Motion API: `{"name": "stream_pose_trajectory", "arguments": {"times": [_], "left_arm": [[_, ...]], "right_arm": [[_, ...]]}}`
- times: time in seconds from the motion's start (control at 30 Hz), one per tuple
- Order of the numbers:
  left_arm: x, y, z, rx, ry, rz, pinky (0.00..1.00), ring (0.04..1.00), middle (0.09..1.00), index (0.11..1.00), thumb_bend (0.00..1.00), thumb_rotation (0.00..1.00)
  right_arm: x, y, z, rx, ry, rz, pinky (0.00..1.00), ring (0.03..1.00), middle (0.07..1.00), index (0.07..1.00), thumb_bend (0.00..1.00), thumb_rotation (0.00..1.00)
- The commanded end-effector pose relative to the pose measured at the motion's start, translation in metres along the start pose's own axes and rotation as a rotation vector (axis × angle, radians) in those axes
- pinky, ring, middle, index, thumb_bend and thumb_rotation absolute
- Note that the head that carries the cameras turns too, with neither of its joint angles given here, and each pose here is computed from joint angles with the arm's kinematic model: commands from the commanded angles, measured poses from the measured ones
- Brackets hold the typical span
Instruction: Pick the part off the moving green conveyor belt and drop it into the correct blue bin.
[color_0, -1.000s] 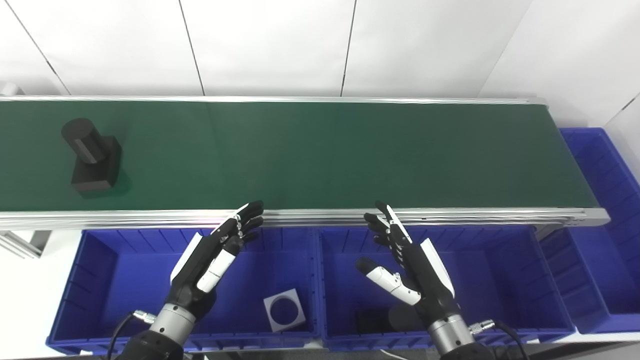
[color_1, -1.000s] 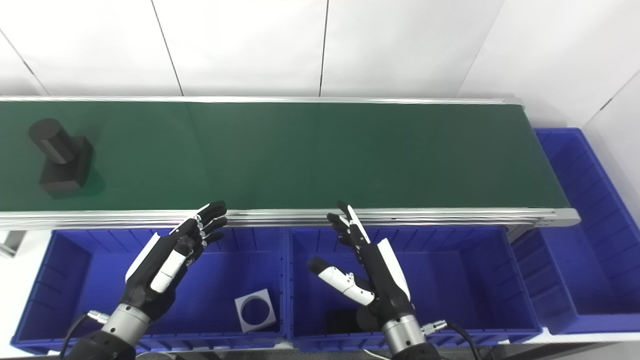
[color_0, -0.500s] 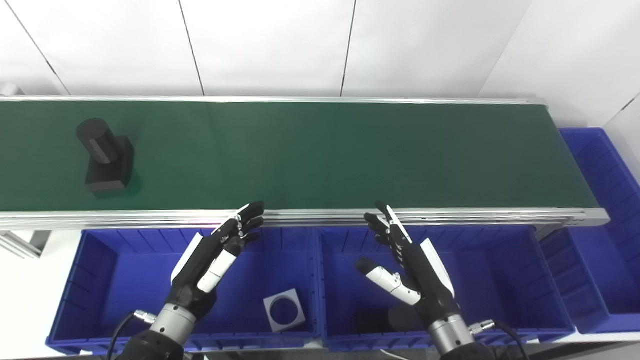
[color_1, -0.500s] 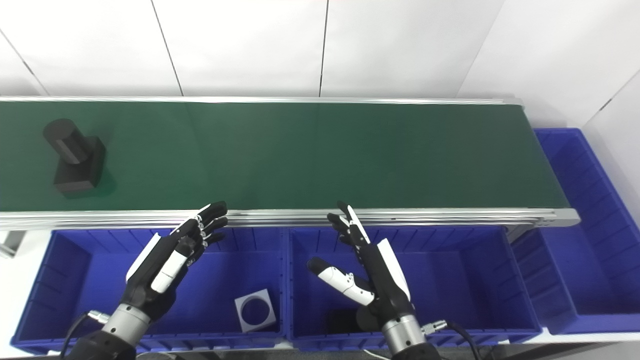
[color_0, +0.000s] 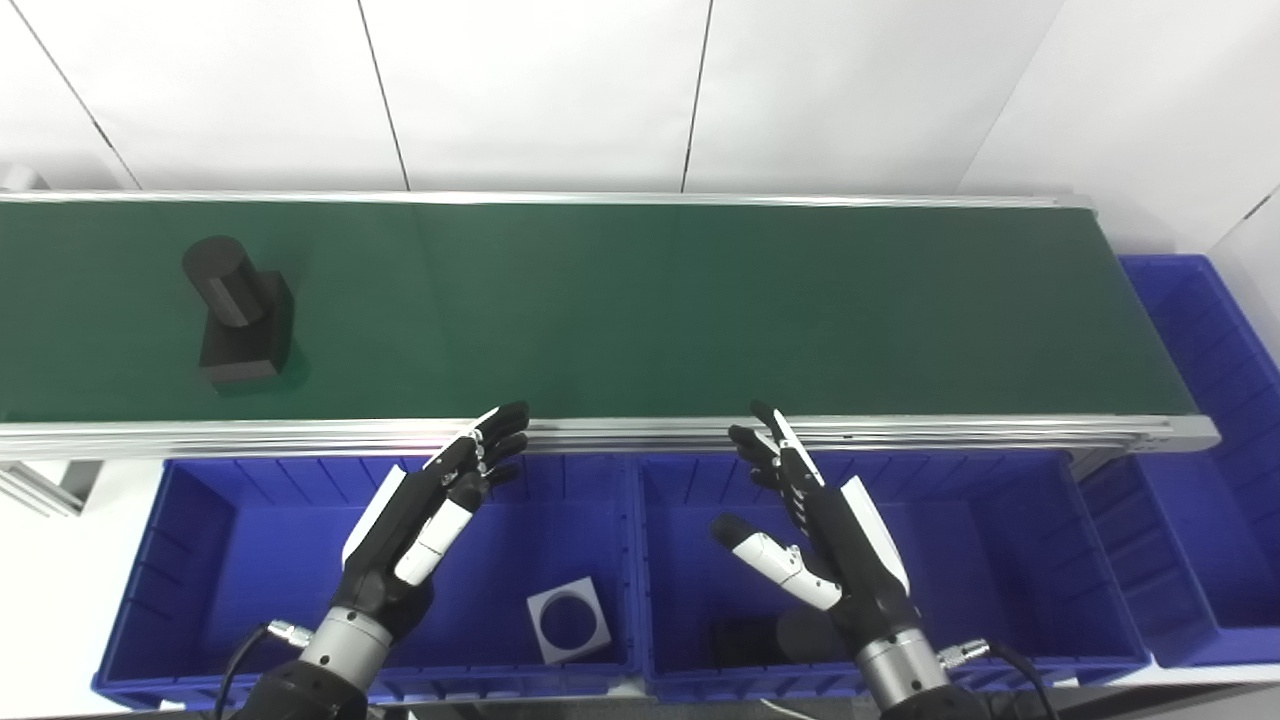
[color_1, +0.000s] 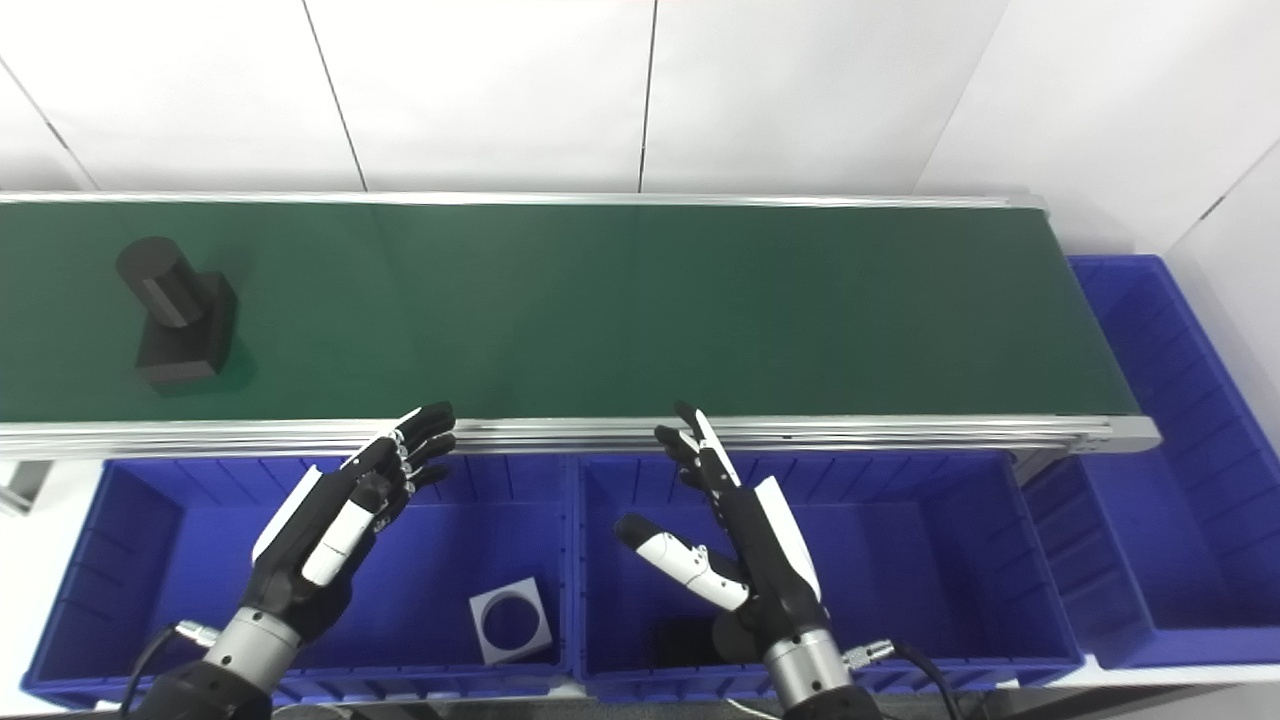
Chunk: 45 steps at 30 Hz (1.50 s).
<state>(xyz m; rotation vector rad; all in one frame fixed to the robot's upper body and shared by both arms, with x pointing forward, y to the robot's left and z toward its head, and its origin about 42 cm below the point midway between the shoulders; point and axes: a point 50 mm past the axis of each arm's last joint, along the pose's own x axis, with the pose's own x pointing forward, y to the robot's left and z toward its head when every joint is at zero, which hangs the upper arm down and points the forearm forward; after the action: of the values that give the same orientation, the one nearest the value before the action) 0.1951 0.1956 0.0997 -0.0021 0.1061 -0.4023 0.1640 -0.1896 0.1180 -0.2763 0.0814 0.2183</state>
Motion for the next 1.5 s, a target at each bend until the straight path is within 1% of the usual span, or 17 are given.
{"name": "stream_pose_trajectory", "arguments": {"times": [0.0,0.17,0.67,0.8,0.9,1.0,1.17,1.23,1.3,1.33,1.37,1.47], "left_arm": [[0.003,0.001,0.010,0.020,-0.069,-0.005,0.89,0.918,0.925,0.885,0.80,0.84],[0.003,0.001,0.010,0.032,-0.069,-0.010,0.89,0.920,0.928,0.889,0.79,0.86],[0.003,0.001,0.010,0.042,-0.069,-0.013,0.89,0.922,0.931,0.889,0.77,0.87],[0.004,0.000,0.008,0.043,-0.067,-0.017,0.90,0.925,0.935,0.891,0.77,0.88],[0.005,-0.003,0.003,0.034,-0.064,-0.020,0.91,0.928,0.936,0.895,0.76,0.87],[0.004,-0.007,0.000,0.055,-0.057,-0.025,0.91,0.935,0.944,0.901,0.72,0.87],[0.004,-0.017,-0.006,0.065,-0.051,-0.023,0.91,0.948,0.959,0.908,0.68,0.87],[0.005,-0.020,-0.008,0.073,-0.041,-0.023,0.92,0.969,0.973,0.913,0.69,0.88],[0.005,-0.024,-0.011,0.075,-0.039,-0.020,0.93,0.983,0.982,0.915,0.69,0.89],[0.006,-0.026,-0.013,0.075,-0.043,-0.021,0.93,0.984,0.983,0.915,0.69,0.89],[0.007,-0.027,-0.014,0.076,-0.047,-0.021,0.93,0.985,0.981,0.916,0.68,0.89],[0.010,-0.032,-0.020,0.065,-0.058,-0.011,0.93,0.988,0.975,0.915,0.68,0.89]], "right_arm": [[0.003,-0.003,0.009,-0.002,-0.041,-0.011,0.89,0.916,0.909,0.995,0.75,0.71],[0.002,-0.003,0.009,-0.004,-0.037,-0.011,0.90,0.925,0.909,0.993,0.75,0.70],[0.003,-0.004,0.008,-0.014,-0.034,-0.005,0.90,0.925,0.911,0.994,0.75,0.72],[0.003,-0.005,0.006,-0.029,-0.031,-0.006,0.89,0.922,0.929,0.980,0.75,0.73],[0.002,-0.007,0.002,-0.052,-0.027,-0.003,0.87,0.919,0.945,0.952,0.75,0.76],[-0.001,-0.011,0.000,-0.046,-0.024,0.004,0.87,0.926,0.952,0.927,0.72,0.75],[-0.008,-0.016,-0.005,-0.049,-0.006,0.003,0.88,0.929,0.954,0.914,0.71,0.73],[-0.009,-0.018,-0.007,-0.045,-0.005,0.000,0.90,0.939,0.947,0.896,0.69,0.71],[-0.009,-0.019,-0.009,-0.028,-0.022,-0.006,0.93,0.953,0.926,0.814,0.65,0.66],[-0.010,-0.019,-0.011,-0.018,-0.029,-0.007,0.93,0.954,0.925,0.809,0.65,0.65],[-0.010,-0.020,-0.012,-0.012,-0.033,-0.006,0.93,0.959,0.924,0.778,0.63,0.63],[-0.010,-0.022,-0.019,-0.001,-0.037,-0.010,0.93,0.961,0.923,0.750,0.61,0.60]]}}
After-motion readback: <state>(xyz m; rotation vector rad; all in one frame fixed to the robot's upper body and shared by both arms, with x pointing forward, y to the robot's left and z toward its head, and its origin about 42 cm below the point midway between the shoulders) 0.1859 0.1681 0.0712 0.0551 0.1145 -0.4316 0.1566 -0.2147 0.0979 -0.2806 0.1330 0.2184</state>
